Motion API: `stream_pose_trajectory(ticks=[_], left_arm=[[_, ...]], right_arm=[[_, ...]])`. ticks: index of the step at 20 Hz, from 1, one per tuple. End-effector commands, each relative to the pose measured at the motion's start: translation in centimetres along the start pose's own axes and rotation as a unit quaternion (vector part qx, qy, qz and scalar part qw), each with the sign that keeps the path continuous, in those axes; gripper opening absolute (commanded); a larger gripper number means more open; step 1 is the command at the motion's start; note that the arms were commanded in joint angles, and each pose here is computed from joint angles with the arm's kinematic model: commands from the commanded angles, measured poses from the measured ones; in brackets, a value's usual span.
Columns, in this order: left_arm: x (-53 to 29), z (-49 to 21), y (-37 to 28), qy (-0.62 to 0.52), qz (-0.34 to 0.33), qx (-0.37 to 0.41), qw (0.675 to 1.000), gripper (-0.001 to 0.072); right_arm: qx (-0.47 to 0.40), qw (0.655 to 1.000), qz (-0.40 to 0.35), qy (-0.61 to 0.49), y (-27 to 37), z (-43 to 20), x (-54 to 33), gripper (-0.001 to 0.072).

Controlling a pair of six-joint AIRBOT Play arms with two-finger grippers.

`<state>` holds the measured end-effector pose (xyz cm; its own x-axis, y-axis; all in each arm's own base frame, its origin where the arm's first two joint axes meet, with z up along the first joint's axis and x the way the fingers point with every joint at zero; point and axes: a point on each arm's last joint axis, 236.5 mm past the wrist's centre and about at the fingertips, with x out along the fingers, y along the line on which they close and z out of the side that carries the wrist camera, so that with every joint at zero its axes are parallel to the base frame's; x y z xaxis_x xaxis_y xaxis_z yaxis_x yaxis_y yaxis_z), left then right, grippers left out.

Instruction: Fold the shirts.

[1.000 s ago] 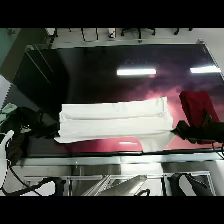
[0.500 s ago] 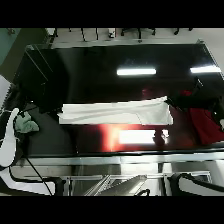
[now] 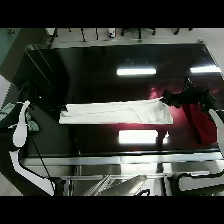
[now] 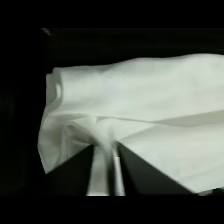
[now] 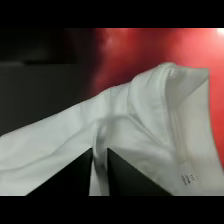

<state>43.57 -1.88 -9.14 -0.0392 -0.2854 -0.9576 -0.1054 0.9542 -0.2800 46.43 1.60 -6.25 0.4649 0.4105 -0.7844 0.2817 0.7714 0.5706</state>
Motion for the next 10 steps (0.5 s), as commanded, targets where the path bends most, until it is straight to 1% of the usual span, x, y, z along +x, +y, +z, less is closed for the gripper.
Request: stream_pose_trajectory(ticks=[1,2,3,4,9,10], left_arm=[[-0.6,0.2,-0.3,0.008,-0.003,-0.004,1.000,0.0707],[-1.2,0.1,-0.5,0.013,-0.004,-0.005,1.000,0.0708],[-1.8,-0.1,-0.7,0.018,-0.004,-0.001,1.000,0.0708],[-2.6,-0.3,-1.0,0.023,-0.005,0.003,1.000,0.0708],[-6.6,-0.3,-2.1,0.027,-0.004,0.010,1.000,0.0708],[-7.3,-0.2,-2.3,0.024,-0.004,0.008,1.000,0.0708]], right_arm=[[-0.020,1.000,0.007,0.013,0.5,0.1,-0.4,0.0339],[-0.033,0.999,0.010,0.024,0.6,0.1,-1.1,0.0414],[-0.046,0.998,0.006,0.037,0.3,0.1,-1.9,0.0538],[-0.055,0.997,-0.003,0.051,-0.3,0.1,-2.8,0.0699],[-0.080,0.987,-0.056,0.127,-4.6,-2.6,-3.5,0.0706],[-0.080,0.986,-0.055,0.133,-4.9,-2.8,-3.1,0.0706]])
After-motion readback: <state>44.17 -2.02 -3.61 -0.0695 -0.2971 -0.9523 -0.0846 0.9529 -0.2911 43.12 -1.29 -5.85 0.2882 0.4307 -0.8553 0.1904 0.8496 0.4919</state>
